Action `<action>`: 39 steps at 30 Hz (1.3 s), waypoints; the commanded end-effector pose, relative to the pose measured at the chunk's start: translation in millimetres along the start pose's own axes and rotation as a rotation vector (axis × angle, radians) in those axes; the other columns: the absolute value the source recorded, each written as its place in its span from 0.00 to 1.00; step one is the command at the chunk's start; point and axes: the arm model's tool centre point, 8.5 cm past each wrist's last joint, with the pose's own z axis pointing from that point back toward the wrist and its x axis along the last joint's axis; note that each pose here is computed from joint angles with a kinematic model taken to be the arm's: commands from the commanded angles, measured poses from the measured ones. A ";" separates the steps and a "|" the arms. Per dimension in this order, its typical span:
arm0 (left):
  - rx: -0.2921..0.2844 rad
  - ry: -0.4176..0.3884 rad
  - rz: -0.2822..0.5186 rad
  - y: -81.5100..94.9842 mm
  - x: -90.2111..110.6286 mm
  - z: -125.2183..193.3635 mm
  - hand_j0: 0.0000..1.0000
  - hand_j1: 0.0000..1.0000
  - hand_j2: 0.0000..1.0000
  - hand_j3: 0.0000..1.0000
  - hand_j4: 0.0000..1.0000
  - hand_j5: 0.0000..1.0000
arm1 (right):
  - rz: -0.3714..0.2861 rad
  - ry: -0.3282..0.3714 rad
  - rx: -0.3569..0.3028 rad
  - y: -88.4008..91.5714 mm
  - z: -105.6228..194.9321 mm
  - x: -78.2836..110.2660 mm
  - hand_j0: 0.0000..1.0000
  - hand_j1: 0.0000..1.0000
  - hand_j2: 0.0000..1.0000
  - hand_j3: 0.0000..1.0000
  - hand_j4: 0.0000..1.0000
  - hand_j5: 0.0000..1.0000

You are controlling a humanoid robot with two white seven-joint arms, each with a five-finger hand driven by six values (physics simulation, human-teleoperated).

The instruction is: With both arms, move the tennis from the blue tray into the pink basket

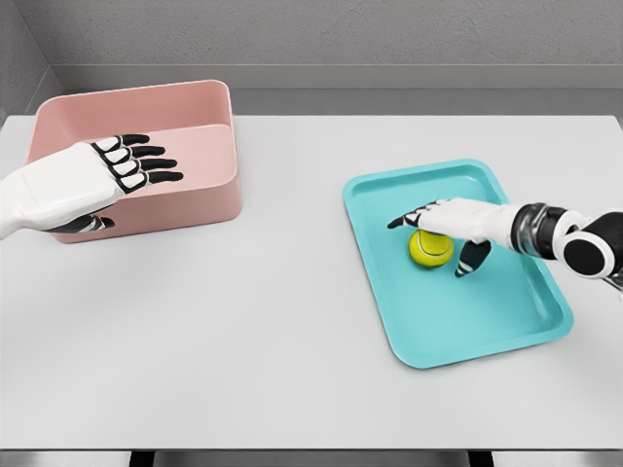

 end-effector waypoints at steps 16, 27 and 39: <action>-0.031 -0.001 0.003 -2.1 0.2 0.2 1.00 1.00 1.00 1.00 1.00 1.00 | -0.003 0.014 0.008 3.0 0.7 -4.1 0.59 0.59 0.59 0.59 0.59 0.59; -0.030 -0.001 0.004 -2.2 0.4 -0.2 1.00 1.00 1.00 1.00 1.00 1.00 | 0.009 0.019 -0.019 -8.9 4.6 -4.6 0.57 0.57 0.57 0.57 0.57 0.57; -0.030 -0.001 0.004 -2.2 0.4 -0.2 1.00 1.00 1.00 1.00 1.00 1.00 | 0.062 -0.019 -0.088 -42.6 7.9 12.8 0.55 0.55 0.55 0.55 0.55 0.55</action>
